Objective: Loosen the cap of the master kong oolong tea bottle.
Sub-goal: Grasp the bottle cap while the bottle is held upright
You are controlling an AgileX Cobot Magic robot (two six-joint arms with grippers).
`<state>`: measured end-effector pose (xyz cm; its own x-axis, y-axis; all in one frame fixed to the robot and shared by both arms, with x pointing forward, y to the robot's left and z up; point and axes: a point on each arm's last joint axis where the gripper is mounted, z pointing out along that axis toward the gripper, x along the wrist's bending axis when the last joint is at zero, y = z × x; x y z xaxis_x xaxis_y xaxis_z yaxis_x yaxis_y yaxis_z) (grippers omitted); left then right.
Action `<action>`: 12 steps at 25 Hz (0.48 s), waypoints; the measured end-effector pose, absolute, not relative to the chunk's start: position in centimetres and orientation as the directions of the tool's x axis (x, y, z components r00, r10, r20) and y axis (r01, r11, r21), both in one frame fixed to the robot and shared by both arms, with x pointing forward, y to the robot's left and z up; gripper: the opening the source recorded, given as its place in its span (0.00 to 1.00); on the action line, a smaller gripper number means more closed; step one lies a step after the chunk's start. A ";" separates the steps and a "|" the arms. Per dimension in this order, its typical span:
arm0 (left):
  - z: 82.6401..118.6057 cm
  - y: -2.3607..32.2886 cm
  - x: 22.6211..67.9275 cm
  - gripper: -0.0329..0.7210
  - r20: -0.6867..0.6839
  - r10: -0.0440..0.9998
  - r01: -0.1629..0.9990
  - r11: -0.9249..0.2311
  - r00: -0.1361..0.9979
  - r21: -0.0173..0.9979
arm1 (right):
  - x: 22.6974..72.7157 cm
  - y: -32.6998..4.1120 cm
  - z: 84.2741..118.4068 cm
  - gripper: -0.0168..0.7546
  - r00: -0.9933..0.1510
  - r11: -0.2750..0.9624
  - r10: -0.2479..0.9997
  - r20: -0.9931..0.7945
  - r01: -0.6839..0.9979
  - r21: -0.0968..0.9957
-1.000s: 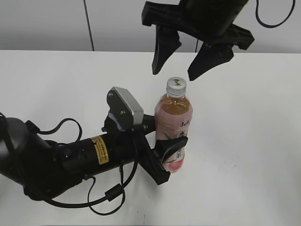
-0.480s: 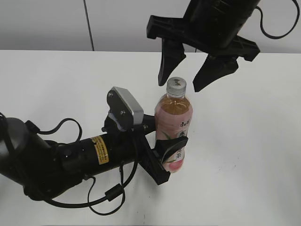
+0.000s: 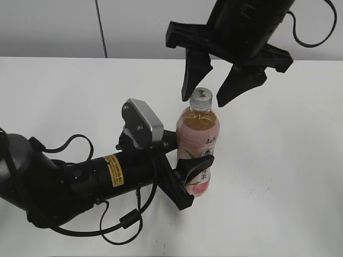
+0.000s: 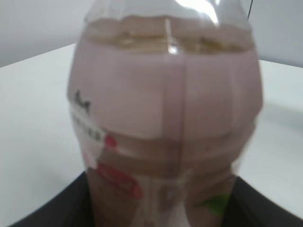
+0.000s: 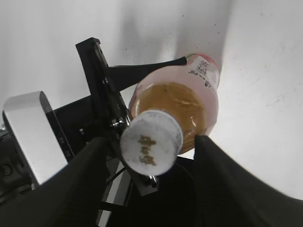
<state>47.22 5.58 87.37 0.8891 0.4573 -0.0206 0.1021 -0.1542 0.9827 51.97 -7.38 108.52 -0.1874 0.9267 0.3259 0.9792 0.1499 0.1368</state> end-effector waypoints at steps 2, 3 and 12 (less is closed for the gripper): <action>87.4 5.6 47.2 0.55 -0.021 0.457 0.102 -0.154 0.889 0.983 | 52.2 -7.3 108.1 0.59 -0.184 0.151 0.929 0.321 0.980 0.126; 87.4 5.6 47.2 0.55 -0.021 0.457 0.102 -0.154 0.889 0.983 | 52.2 -7.2 108.0 0.59 -0.184 0.151 0.929 0.320 0.981 0.124; 87.4 5.6 47.2 0.55 -0.021 0.457 0.102 -0.154 0.889 0.983 | 52.2 -7.2 107.9 0.39 -0.217 0.183 0.924 0.313 0.974 0.134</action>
